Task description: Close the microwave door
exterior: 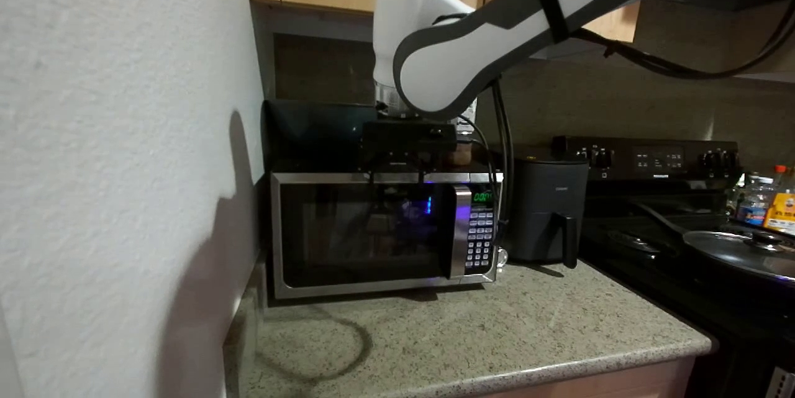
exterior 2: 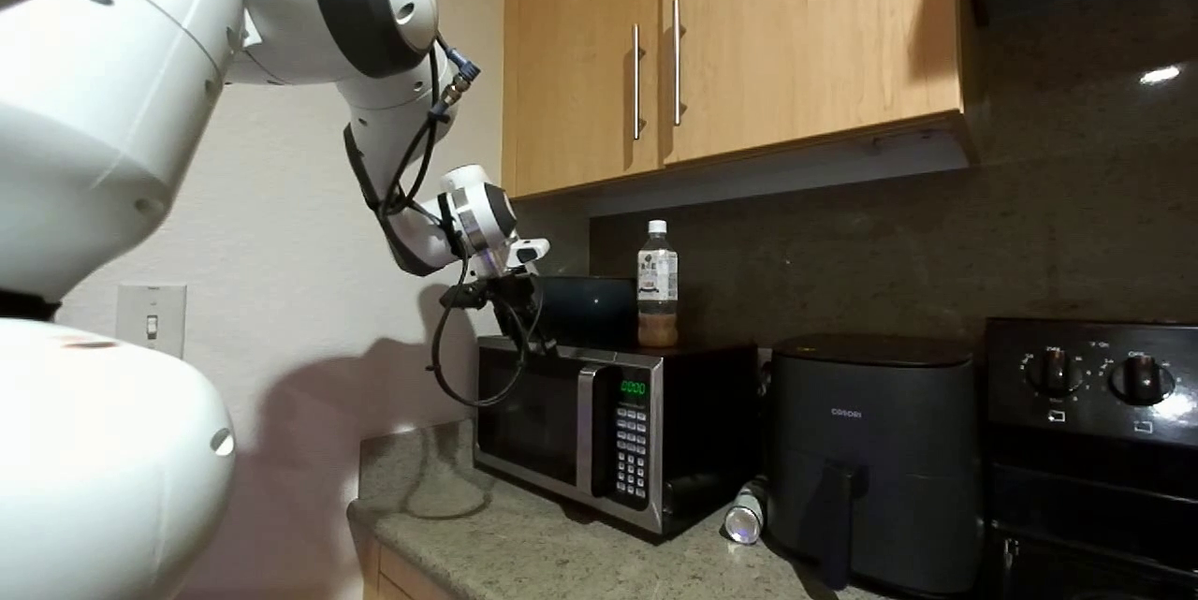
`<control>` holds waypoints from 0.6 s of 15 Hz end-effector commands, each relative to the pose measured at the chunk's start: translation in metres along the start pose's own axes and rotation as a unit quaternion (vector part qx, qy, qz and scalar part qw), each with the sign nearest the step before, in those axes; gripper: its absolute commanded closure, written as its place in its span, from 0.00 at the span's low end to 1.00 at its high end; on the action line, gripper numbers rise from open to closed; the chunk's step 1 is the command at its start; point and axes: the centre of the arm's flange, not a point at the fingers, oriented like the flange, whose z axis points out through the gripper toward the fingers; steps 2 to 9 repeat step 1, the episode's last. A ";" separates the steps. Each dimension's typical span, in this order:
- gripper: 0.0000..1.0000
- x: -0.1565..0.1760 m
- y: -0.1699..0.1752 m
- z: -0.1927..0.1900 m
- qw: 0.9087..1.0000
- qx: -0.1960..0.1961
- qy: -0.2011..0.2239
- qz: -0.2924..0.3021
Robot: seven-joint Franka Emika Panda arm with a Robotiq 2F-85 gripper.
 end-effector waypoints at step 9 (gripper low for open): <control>0.00 0.000 0.000 0.000 1.000 -0.001 0.002 -0.002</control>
